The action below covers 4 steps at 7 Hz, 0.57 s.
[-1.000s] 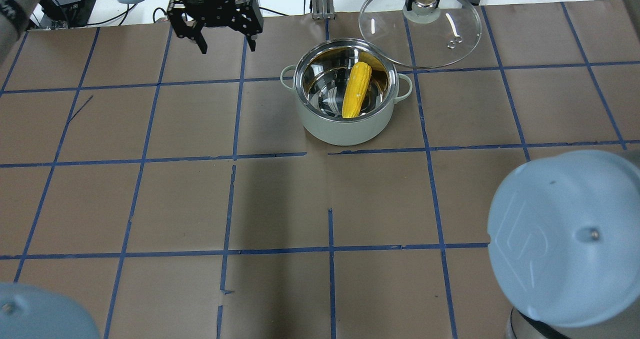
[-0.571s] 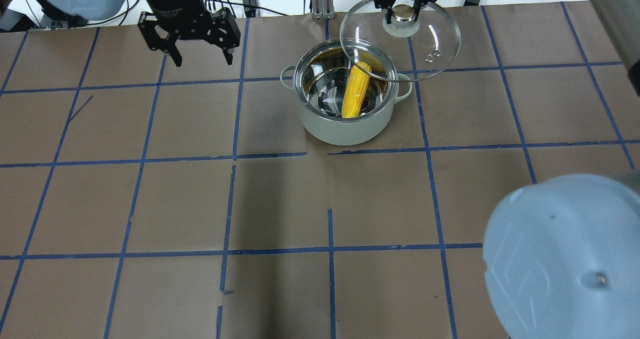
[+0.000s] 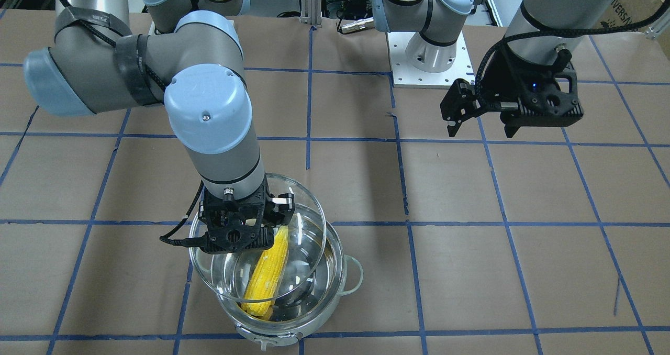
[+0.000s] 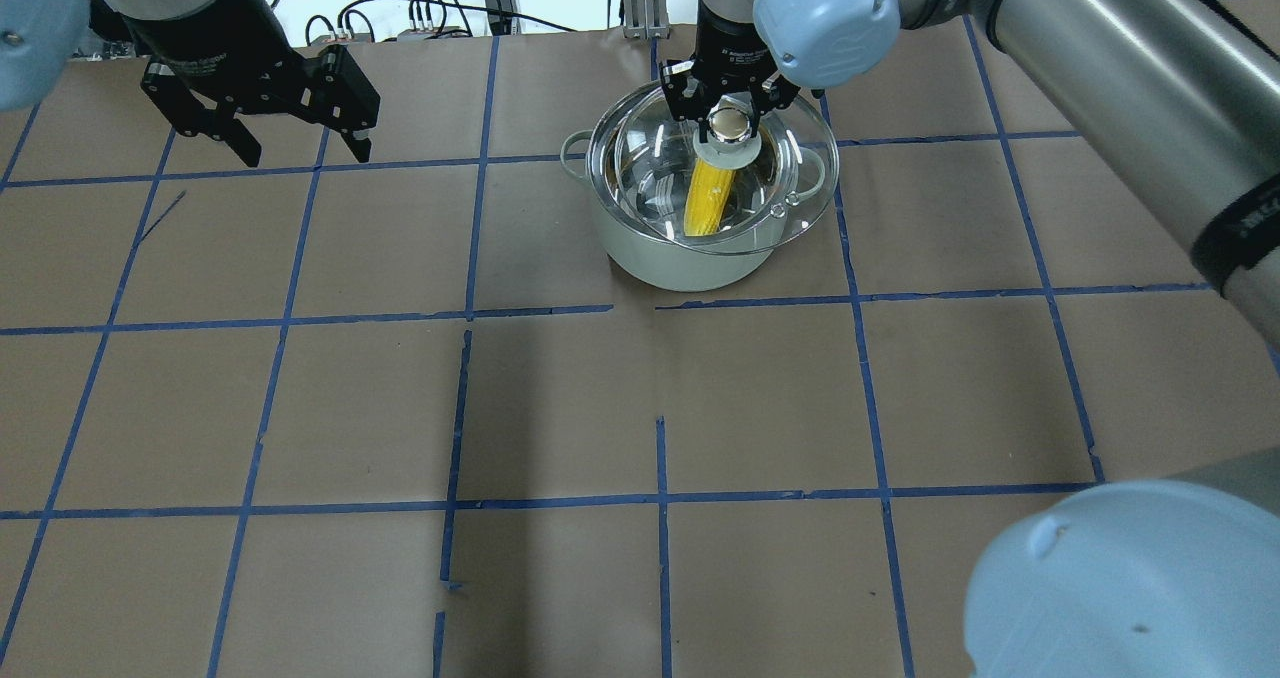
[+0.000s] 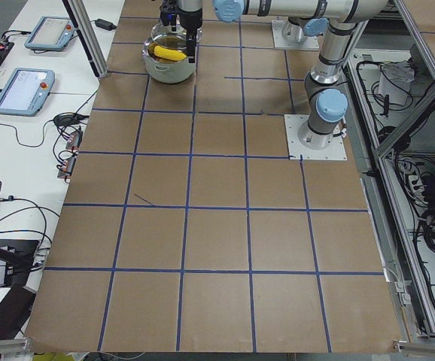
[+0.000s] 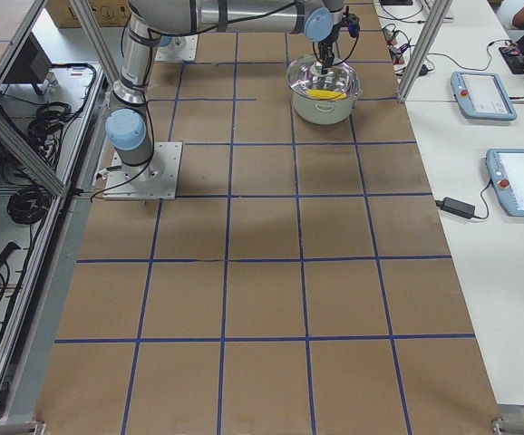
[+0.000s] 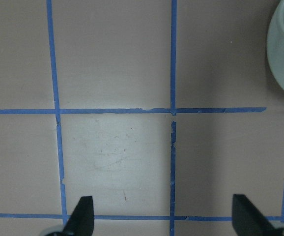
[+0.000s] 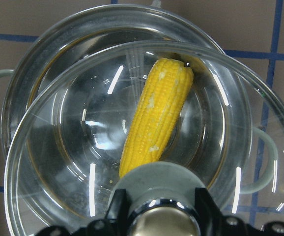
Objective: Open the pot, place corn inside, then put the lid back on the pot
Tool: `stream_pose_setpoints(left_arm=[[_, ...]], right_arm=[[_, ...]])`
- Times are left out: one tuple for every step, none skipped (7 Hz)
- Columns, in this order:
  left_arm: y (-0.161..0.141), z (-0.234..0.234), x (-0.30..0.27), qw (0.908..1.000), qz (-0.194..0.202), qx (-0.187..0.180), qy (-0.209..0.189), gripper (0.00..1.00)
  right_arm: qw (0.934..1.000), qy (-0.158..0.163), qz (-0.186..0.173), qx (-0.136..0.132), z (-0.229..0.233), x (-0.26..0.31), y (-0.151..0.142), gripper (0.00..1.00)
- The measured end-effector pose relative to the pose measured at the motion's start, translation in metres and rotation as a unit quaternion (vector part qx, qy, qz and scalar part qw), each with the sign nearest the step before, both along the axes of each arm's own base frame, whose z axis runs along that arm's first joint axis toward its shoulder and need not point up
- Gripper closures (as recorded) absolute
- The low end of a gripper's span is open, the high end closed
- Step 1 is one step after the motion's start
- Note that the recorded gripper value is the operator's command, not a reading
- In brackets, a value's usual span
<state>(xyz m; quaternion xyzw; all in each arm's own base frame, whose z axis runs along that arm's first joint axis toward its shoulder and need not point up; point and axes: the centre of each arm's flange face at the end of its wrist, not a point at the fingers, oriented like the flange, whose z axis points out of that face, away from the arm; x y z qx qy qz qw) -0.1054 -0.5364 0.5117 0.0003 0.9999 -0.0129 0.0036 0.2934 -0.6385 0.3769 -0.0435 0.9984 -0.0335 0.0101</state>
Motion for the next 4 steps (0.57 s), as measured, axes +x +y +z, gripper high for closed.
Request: stream_pose_setpoints(left_arm=[[-0.003, 0.008, 0.001, 1.0000, 0.000, 0.003, -0.005, 0.00], [-0.003, 0.013, 0.002, 0.9999, -0.001, 0.006, -0.009, 0.00], [-0.002, 0.015, 0.001, 0.9999, -0.002, 0.007, -0.009, 0.00], [-0.002, 0.015, 0.000, 0.9999, -0.002, 0.009, -0.006, 0.00]], right_arm=[[1.0000, -0.001, -0.003, -0.002, -0.010, 0.008, -0.002, 0.94], [1.0000, -0.002, -0.007, -0.004, -0.017, 0.013, -0.003, 0.94], [0.9999, -0.002, -0.009, -0.005, -0.021, 0.016, -0.005, 0.94], [0.9999, -0.002, -0.010, -0.007, -0.025, 0.017, -0.007, 0.94]])
